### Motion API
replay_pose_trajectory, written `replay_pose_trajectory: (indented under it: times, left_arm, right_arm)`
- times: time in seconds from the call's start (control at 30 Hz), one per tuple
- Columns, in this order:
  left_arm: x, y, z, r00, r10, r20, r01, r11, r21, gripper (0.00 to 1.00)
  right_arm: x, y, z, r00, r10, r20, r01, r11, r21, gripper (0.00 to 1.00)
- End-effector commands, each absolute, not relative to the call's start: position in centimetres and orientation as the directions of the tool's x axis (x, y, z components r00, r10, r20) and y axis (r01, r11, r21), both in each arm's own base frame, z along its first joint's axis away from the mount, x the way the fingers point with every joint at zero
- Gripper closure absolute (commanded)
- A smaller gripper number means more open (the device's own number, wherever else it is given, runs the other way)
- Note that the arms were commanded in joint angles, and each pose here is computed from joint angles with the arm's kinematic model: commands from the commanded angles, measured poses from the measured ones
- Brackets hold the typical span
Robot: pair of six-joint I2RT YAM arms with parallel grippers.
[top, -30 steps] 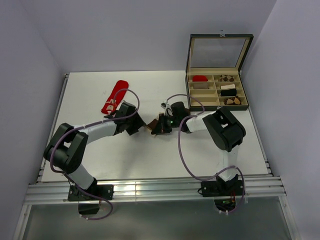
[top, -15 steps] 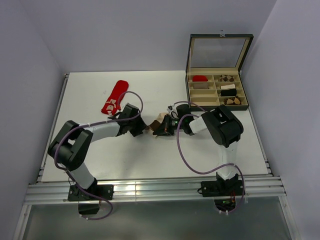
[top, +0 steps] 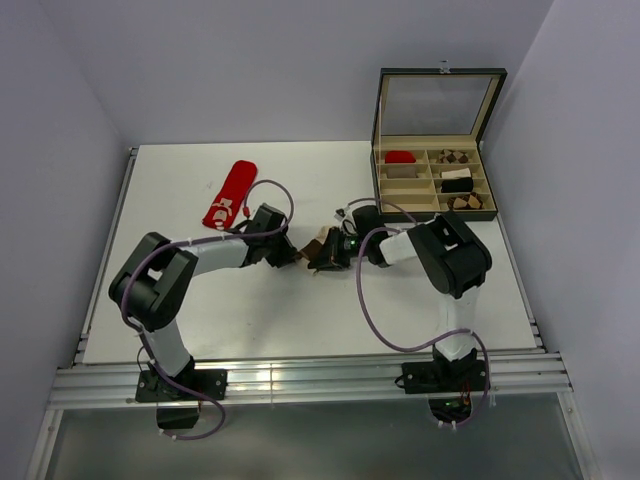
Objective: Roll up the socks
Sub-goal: Roll the sock at the center of the board.
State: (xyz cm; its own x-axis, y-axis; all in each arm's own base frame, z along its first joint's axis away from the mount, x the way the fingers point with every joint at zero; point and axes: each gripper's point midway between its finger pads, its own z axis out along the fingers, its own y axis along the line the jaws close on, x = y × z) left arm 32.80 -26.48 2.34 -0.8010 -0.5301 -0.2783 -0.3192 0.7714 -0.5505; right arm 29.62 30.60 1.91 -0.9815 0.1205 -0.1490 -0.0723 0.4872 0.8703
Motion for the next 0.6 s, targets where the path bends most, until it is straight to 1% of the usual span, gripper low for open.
replay_pose_trajectory:
  times: [0.0,0.03,0.07,0.1,0.17,0.2,0.23,0.3,0.33,0.4,0.47,0.57]
  left_arm:
    - [31.6,-25.1,-0.1,-0.827,-0.483,-0.287,-0.332,0.832,-0.445,0.73]
    - [31.5,-25.0,-0.1,-0.829,-0.479,-0.288,-0.332,0.837,-0.436,0.74]
    - [31.5,-24.9,-0.2,-0.833,-0.470,-0.293,-0.325,0.843,-0.428,0.75]
    - [31.5,-24.8,-0.2,-0.833,-0.467,-0.298,-0.323,0.846,-0.424,0.75]
    - [31.6,-24.8,-0.1,-0.835,-0.459,-0.303,-0.317,0.851,-0.418,0.75]
    - [31.6,-24.8,0.0,-0.837,-0.456,-0.303,-0.314,0.853,-0.417,0.75]
    - [31.6,-24.8,0.0,-0.838,-0.454,-0.304,-0.311,0.854,-0.418,0.75]
    - [31.8,-25.0,0.2,-0.839,-0.451,-0.304,-0.305,0.853,-0.422,0.75]
    - [31.8,-25.1,0.3,-0.840,-0.449,-0.304,-0.302,0.853,-0.425,0.75]
    - [31.8,-25.2,0.3,-0.843,-0.444,-0.302,-0.297,0.854,-0.426,0.75]
    - [31.8,-25.3,0.4,-0.845,-0.441,-0.301,-0.293,0.855,-0.428,0.76]
    - [31.9,-25.5,0.7,-0.847,-0.437,-0.302,-0.285,0.854,-0.435,0.76]
  right_arm:
    - [29.5,27.8,-1.0,-0.964,0.099,-0.245,-0.116,0.674,0.730,0.83]
    - [29.7,28.0,0.2,-0.954,0.084,-0.287,-0.156,0.680,0.717,0.74]
    - [29.7,28.0,0.6,-0.945,0.071,-0.319,-0.184,0.690,0.700,0.71]
    - [30.3,27.6,0.9,-0.925,0.056,-0.376,-0.225,0.717,0.660,0.64]
    - [30.2,27.7,2.5,-0.893,0.026,-0.449,-0.286,0.738,0.611,0.60]
    - [30.6,27.5,3.0,-0.865,-0.002,-0.501,-0.329,0.756,0.565,0.57]
    - [31.2,27.0,4.1,-0.828,-0.004,-0.560,-0.347,0.788,0.508,0.57]
    - [31.2,27.3,5.5,-0.752,-0.075,-0.655,-0.428,0.811,0.398,0.56]
    - [31.9,26.8,5.8,-0.710,-0.092,-0.698,-0.423,0.848,0.319,0.56]
    - [31.0,28.1,6.4,-0.642,-0.179,-0.745,-0.499,0.836,0.229,0.56]
    - [30.8,28.9,7.2,-0.570,-0.230,-0.789,-0.540,0.828,0.149,0.55]
    - [30.6,29.9,7.4,-0.516,-0.265,-0.815,-0.564,0.820,0.091,0.55]
